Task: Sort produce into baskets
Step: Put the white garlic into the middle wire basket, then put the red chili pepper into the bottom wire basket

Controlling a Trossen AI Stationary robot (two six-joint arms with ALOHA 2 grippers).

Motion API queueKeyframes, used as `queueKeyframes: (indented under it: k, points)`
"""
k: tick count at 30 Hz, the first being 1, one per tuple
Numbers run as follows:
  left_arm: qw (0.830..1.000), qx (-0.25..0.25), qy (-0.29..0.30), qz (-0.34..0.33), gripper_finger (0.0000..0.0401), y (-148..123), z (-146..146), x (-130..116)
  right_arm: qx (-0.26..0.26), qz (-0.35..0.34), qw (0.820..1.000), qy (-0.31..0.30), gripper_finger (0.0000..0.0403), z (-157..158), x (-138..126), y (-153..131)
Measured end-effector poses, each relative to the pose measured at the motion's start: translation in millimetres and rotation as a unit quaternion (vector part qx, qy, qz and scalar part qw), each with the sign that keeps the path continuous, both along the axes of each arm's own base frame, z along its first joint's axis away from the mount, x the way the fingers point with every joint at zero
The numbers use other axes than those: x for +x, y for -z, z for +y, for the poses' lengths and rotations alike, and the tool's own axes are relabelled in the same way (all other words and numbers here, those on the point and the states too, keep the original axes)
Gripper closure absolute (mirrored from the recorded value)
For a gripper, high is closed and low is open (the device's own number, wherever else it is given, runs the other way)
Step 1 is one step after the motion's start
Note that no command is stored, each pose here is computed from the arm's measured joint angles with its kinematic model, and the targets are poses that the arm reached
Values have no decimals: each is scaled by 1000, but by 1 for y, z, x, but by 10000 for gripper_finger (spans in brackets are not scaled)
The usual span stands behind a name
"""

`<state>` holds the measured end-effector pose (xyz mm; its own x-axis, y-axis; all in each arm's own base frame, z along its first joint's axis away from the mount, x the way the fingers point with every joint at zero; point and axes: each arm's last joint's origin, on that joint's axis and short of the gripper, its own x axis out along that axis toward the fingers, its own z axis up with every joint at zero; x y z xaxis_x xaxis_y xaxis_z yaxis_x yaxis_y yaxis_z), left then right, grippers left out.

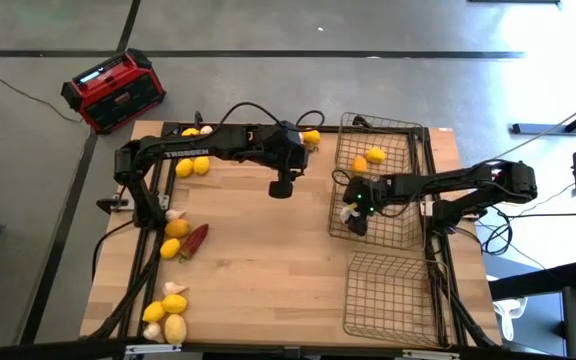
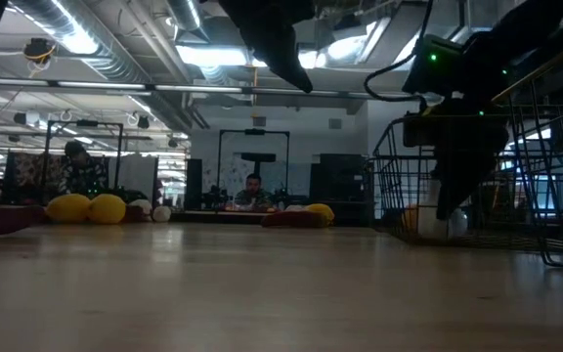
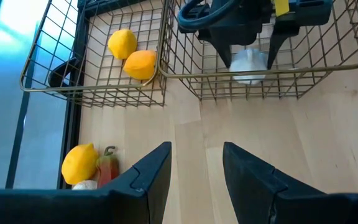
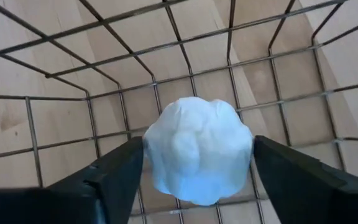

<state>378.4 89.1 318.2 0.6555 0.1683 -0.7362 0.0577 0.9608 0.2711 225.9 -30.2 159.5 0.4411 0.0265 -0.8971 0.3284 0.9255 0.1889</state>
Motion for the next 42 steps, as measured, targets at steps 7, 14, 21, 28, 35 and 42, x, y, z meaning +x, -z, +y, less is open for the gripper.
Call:
queueKeyframes:
  k: [7,14,21,28,35,42]
  points:
    - [1000,-1,0,5,260,1,0,-1,-2,-4,1000,-2,85,0,4,-33]
    - [999,-10,-5,36,260,5,3,-6,-8,-29,1000,-5,93,1,-7,-60]
    - [998,-28,-26,46,260,19,19,-12,-17,-83,996,0,93,4,-25,-85]
    - [997,-26,-65,11,260,38,47,-16,-54,-126,990,12,94,4,-41,-103]
    - [988,-42,-147,-27,260,61,86,-27,-90,-139,986,28,94,3,-49,-110]
    - [975,-73,-209,-24,260,94,111,-34,-98,-134,986,23,94,3,-49,-109]
